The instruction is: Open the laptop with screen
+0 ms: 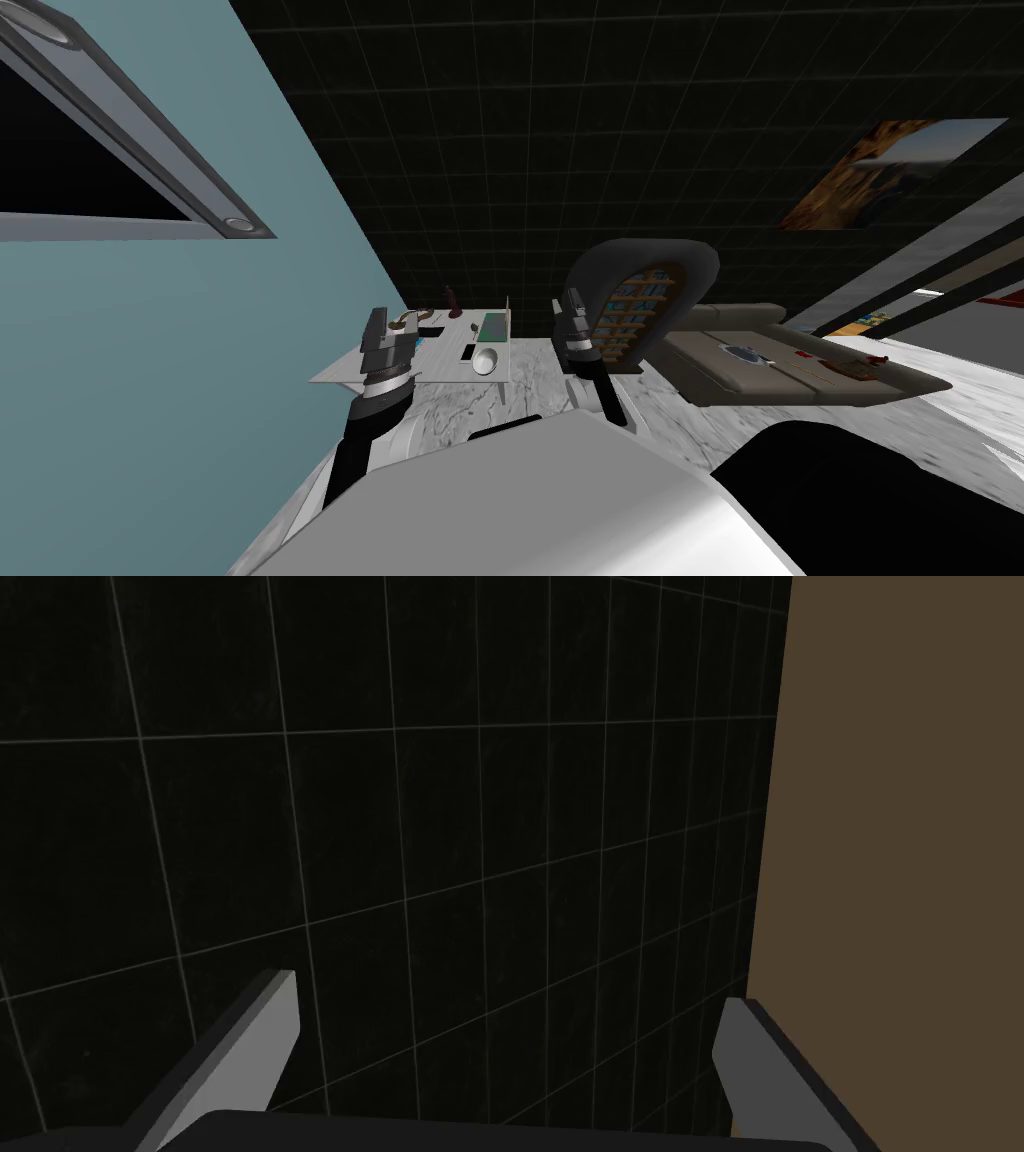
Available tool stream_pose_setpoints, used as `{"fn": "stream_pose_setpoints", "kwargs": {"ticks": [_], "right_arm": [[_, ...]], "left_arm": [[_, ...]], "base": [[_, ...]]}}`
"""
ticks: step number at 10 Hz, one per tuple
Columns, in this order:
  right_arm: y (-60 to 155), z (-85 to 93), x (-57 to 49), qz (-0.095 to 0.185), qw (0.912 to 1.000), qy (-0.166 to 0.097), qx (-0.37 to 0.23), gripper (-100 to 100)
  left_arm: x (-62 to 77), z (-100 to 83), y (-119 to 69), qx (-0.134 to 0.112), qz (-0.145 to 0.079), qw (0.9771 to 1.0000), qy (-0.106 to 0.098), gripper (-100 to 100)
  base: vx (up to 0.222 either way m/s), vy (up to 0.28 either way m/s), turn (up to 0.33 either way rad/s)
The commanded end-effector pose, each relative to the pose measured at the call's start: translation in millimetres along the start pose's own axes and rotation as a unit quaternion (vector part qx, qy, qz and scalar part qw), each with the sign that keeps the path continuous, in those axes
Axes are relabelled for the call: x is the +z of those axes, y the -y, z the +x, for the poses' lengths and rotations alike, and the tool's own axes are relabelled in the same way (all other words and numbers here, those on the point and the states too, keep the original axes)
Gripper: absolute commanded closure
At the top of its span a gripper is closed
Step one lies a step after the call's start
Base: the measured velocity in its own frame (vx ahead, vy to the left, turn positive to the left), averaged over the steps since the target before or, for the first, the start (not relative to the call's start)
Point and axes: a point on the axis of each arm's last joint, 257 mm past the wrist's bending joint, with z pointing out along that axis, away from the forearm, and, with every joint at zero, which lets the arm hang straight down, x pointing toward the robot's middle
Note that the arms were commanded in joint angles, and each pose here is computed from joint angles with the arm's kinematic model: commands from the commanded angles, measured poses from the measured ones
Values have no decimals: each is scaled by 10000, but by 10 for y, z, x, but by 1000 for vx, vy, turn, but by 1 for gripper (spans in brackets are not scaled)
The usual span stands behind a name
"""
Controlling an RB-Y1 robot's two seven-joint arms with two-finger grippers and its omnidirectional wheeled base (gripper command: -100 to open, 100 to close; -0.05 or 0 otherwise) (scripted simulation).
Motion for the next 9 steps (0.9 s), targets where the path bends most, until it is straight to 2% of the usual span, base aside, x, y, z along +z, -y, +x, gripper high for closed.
{"fn": "stream_pose_setpoints", "kwargs": {"ticks": [1,9], "right_arm": [[0,0,0,0,10000,0,0,0],[-2,0,1,-2,10000,0,0,0]], "left_arm": [[0,0,0,0,0,10000,0,0],[1,0,2,0,2,10000,0,0]], "base": [[0,0,0],[0,0,0]]}}
